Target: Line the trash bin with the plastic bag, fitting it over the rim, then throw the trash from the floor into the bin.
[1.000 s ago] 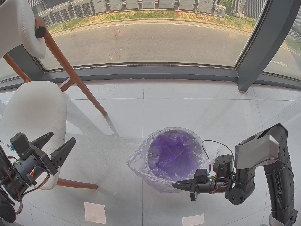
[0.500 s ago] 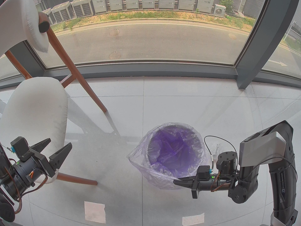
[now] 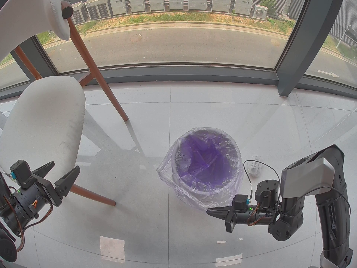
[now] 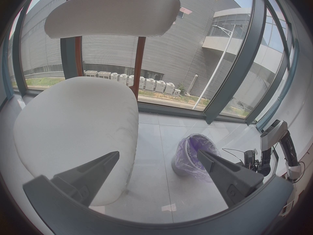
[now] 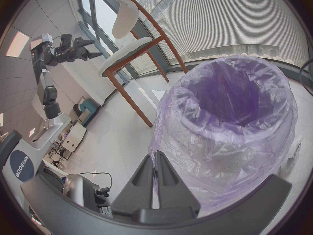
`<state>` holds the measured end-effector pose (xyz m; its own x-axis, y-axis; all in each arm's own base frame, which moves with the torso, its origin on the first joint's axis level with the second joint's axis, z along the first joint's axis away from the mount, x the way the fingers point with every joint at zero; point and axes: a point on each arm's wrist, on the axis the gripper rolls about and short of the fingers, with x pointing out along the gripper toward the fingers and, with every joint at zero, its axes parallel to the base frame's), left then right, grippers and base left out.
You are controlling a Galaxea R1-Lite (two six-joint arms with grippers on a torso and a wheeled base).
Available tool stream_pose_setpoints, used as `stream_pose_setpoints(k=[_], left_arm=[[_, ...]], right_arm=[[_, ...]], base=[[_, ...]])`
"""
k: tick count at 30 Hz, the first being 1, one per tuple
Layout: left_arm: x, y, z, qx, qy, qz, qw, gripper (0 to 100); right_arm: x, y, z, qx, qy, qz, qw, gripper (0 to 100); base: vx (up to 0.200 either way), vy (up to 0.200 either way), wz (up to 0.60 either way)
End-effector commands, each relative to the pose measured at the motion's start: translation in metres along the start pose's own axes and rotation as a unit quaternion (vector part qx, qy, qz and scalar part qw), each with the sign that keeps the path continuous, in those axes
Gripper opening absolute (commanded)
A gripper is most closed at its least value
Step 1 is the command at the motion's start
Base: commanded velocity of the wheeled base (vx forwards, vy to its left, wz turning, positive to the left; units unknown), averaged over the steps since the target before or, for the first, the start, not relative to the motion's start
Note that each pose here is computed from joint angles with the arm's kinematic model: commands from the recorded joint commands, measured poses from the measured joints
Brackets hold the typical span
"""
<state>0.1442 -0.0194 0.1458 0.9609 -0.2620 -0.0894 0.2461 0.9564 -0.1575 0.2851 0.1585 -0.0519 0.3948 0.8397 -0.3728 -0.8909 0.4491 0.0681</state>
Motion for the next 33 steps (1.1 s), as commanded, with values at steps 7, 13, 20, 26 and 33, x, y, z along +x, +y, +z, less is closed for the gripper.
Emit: stream_pose_setpoints(k=[7, 13, 20, 26, 33], left_arm=[[0.001, 0.001, -0.002, 0.011, 0.006, 0.003, 0.9999, 100], [0.001, 0.001, -0.003, 0.011, 0.009, 0.001, 0.9999, 100], [0.002, 0.001, -0.004, 0.011, 0.012, 0.0, 0.9999, 100], [0.002, 0.0, -0.005, 0.011, 0.016, -0.002, 0.9998, 100], [0.001, 0.0, -0.006, 0.028, 0.018, -0.002, 0.9995, 100]], right_arm=[[0.028, -0.013, -0.022, 0.013, 0.011, -0.028, 0.9995, 0], [0.035, -0.019, -0.021, 0.057, 0.039, -0.056, 0.996, 0], [0.038, -0.023, -0.016, 0.093, 0.073, -0.08, 0.9897, 0], [0.049, -0.03, -0.006, 0.101, 0.101, -0.103, 0.9844, 0], [0.056, -0.037, 0.001, 0.112, 0.144, -0.143, 0.9727, 0]], base=[[0.0, 0.0, 0.0], [0.0, 0.0, 0.0], [0.0, 0.0, 0.0], [0.0, 0.0, 0.0], [0.0, 0.0, 0.0]])
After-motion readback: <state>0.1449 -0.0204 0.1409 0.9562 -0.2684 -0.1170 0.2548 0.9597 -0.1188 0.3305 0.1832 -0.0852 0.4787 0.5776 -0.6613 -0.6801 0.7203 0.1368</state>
